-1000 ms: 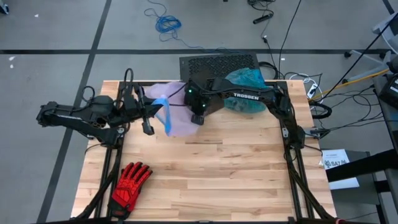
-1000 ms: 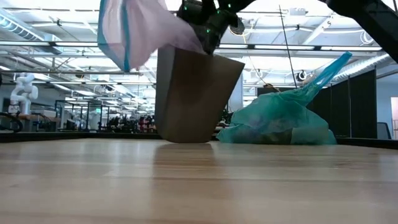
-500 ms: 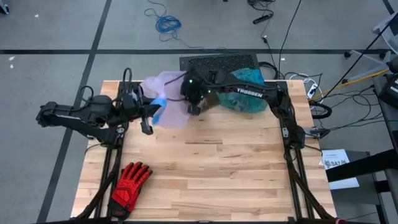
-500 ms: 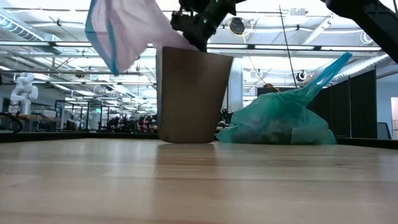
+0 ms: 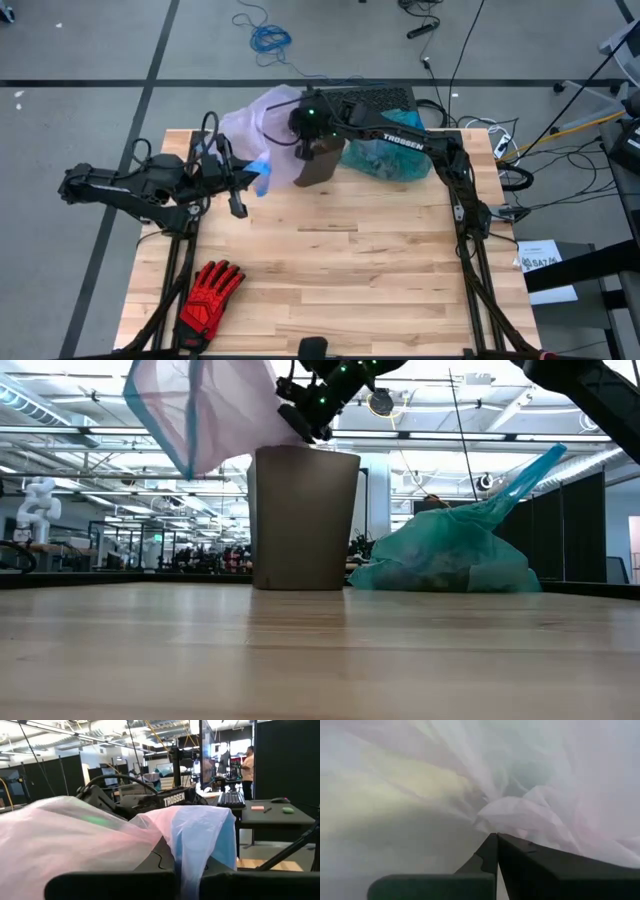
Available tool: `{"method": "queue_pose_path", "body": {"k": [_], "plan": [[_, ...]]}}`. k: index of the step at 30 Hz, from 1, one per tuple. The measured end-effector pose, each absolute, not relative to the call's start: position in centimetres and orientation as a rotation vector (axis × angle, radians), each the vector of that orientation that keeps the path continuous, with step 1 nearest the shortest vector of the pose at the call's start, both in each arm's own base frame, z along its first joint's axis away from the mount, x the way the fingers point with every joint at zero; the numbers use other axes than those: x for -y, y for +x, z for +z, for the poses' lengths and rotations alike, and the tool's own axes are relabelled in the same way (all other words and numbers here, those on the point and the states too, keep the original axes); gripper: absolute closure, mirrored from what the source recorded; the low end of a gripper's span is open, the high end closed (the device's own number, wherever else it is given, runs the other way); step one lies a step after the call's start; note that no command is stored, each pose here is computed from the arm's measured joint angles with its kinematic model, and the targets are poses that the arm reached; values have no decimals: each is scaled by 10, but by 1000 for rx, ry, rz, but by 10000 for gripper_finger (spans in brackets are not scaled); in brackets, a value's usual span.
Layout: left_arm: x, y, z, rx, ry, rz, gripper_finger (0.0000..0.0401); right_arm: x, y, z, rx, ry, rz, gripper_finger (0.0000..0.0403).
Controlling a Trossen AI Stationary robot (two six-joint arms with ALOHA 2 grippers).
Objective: Place trash/remove bag and relplace
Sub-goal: Put the pink trash bag into the trash bin
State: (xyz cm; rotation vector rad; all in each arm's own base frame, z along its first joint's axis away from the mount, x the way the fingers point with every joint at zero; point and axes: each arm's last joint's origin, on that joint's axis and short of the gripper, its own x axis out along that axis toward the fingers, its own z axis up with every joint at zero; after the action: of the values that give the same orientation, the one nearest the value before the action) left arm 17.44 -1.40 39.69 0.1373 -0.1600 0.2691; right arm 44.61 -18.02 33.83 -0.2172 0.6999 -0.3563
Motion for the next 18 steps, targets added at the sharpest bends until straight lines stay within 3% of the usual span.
{"method": "queue_pose_path", "body": {"k": [5,10,18], "plan": [[14,174,397,162,137,270,401,199,455,323,-676,-235,-438,403],[14,174,395,144,141,275,401,215,461,285,-791,-199,-438,403],[13,172,395,128,143,297,401,183,465,262,-927,-5,-284,403]]}}
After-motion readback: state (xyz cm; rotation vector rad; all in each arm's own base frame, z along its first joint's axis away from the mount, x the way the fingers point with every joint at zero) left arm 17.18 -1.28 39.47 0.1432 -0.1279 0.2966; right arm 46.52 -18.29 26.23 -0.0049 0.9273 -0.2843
